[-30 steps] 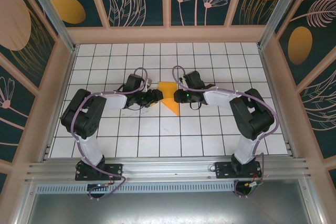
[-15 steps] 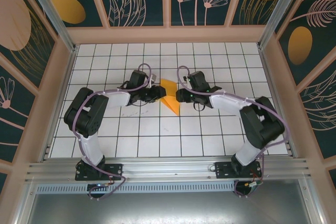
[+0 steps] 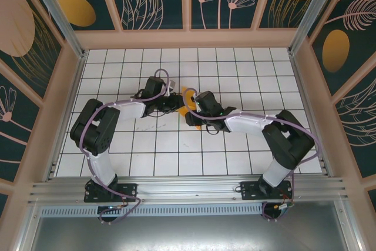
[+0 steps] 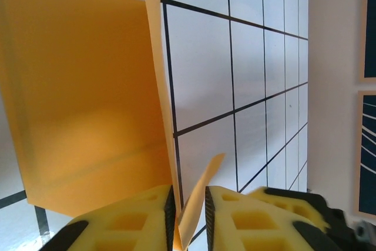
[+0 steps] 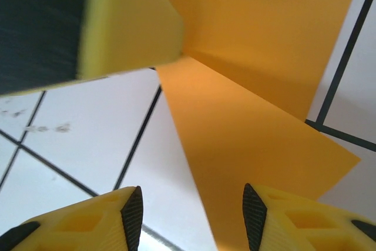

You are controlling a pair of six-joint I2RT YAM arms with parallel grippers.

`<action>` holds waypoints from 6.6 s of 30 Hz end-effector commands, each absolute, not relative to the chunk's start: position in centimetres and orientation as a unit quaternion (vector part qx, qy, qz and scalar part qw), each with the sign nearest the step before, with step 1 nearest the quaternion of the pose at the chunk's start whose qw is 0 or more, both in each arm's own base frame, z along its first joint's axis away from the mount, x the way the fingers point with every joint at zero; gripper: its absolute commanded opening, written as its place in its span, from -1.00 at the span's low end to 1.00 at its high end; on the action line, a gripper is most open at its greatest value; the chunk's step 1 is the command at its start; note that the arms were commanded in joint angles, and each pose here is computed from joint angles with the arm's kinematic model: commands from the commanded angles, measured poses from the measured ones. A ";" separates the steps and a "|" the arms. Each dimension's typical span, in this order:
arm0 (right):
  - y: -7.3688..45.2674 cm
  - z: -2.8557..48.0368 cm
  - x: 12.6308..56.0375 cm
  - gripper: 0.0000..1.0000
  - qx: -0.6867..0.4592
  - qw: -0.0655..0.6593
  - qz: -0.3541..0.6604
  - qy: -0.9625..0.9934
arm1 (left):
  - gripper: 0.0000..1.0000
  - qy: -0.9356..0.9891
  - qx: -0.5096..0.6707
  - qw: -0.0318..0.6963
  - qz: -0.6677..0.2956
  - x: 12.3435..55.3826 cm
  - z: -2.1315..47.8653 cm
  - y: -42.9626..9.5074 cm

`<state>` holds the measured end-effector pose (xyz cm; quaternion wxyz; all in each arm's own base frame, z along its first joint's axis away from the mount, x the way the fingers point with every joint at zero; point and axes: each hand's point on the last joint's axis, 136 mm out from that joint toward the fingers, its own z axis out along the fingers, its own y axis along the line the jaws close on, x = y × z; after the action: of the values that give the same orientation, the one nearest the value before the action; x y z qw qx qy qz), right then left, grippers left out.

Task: Fold a paper plane with a square sheet of paper (fold left side to right side)
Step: Fourth fold the wing at the center of the table.

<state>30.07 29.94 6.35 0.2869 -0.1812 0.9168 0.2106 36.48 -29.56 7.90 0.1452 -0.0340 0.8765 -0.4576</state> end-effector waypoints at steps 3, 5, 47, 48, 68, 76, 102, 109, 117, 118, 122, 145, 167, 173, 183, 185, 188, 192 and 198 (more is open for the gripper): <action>30.1 5.7 31.1 -0.05 -0.175 0.304 0.198 0.915 | -0.57 0.870 -0.030 0.161 -0.464 37.0 9.9 -30.0; 30.0 5.3 31.2 -0.07 -0.174 0.303 0.193 0.917 | -0.57 0.870 -0.029 0.161 -0.466 37.0 9.9 -30.1; 30.7 3.2 30.4 -0.91 -0.152 0.242 0.267 0.921 | -0.06 0.896 -0.033 0.147 -0.417 36.6 7.1 -28.2; 30.6 3.2 30.4 -0.90 -0.151 0.240 0.269 0.920 | -0.06 0.897 -0.032 0.144 -0.416 36.6 6.9 -28.5; 30.5 2.0 29.9 -0.93 -0.146 0.217 0.286 0.922 | -0.05 0.902 -0.036 0.121 -0.412 37.1 4.0 -29.9; 30.4 1.8 30.0 -0.93 -0.144 0.213 0.287 0.923 | -0.02 0.909 -0.041 0.112 -0.399 37.0 2.8 -29.7; 30.1 6.6 30.7 -0.43 -0.133 0.237 0.390 0.880 | 0.00 0.934 -0.057 0.095 -0.339 36.6 -0.5 -28.2; 28.7 8.7 32.4 -0.24 -0.104 0.235 0.456 0.852 | 0.00 0.934 -0.055 0.098 -0.339 36.6 -0.2 -28.2; 29.6 7.3 34.2 -0.32 -0.080 0.207 0.474 0.852 | 0.00 0.934 -0.054 0.099 -0.339 36.6 -0.1 -28.2; 29.8 7.2 34.3 -0.33 -0.080 0.203 0.477 0.851 | 0.00 0.934 -0.053 0.099 -0.339 36.6 0.0 -28.2; 30.1 6.7 34.2 -0.36 -0.079 0.194 0.480 0.852 | 0.00 0.933 -0.052 0.100 -0.340 36.7 0.1 -28.2; 30.2 4.7 34.5 -0.97 -0.080 0.179 0.439 0.877 | 0.00 0.934 -0.050 0.101 -0.340 36.7 0.2 -28.2; 28.5 2.3 34.6 -1.00 -0.067 0.171 0.375 0.909 | 0.00 0.934 -0.050 0.102 -0.339 36.5 0.3 -28.1; 28.2 0.9 34.3 -1.00 -0.068 0.157 0.353 0.920 | 0.00 0.931 -0.046 0.107 -0.347 36.7 1.1 -28.3; 28.0 -0.4 33.6 -1.00 -0.074 0.134 0.324 0.934 | 0.08 0.918 -0.024 0.152 -0.366 38.0 6.3 -28.9; 28.0 -0.7 33.4 -1.00 -0.074 0.129 0.320 0.936 | 0.08 0.915 -0.021 0.162 -0.370 38.2 7.5 -28.9; 27.9 -1.0 33.1 -1.00 -0.073 0.125 0.315 0.938 | -0.04 0.907 -0.012 0.163 -0.388 38.4 8.7 -29.7; 28.0 -1.1 33.0 -1.00 -0.075 0.124 0.312 0.939 | -0.38 0.900 0.000 0.143 -0.412 38.4 8.2 -31.1; 28.0 -1.1 32.9 -1.00 -0.080 0.122 0.308 0.940 | -0.57 0.900 0.006 0.128 -0.418 39.2 6.9 -32.4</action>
<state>34.69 28.63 1.93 0.1627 -0.0751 0.9206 0.3471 39.20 -31.37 7.53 0.1431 -0.0055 0.9022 -0.4069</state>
